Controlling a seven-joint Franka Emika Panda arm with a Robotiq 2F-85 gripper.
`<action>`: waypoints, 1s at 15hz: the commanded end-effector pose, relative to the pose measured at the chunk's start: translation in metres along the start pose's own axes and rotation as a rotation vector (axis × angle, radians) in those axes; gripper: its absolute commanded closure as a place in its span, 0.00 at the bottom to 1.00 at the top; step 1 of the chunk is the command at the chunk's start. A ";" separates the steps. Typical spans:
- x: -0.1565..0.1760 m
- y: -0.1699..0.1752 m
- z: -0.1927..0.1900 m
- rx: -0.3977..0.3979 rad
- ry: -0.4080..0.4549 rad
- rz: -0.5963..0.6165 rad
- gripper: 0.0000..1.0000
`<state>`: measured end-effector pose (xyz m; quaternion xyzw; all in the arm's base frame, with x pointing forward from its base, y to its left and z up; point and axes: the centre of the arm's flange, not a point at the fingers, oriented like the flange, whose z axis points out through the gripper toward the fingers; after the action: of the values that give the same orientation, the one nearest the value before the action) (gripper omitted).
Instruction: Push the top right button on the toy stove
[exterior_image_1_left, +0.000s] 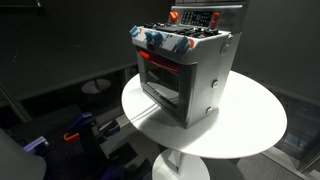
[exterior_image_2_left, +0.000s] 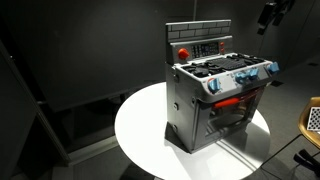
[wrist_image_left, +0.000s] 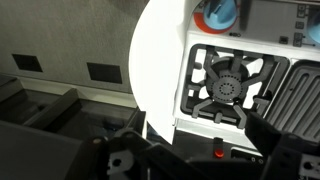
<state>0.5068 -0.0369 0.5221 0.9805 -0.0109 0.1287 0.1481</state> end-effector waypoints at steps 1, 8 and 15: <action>0.000 0.000 0.001 -0.019 0.012 0.008 0.00; 0.022 0.007 0.027 -0.092 0.150 0.060 0.00; 0.042 -0.002 0.059 -0.056 0.203 0.092 0.00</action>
<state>0.5470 -0.0516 0.4826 0.9597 -0.0360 0.2190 0.1722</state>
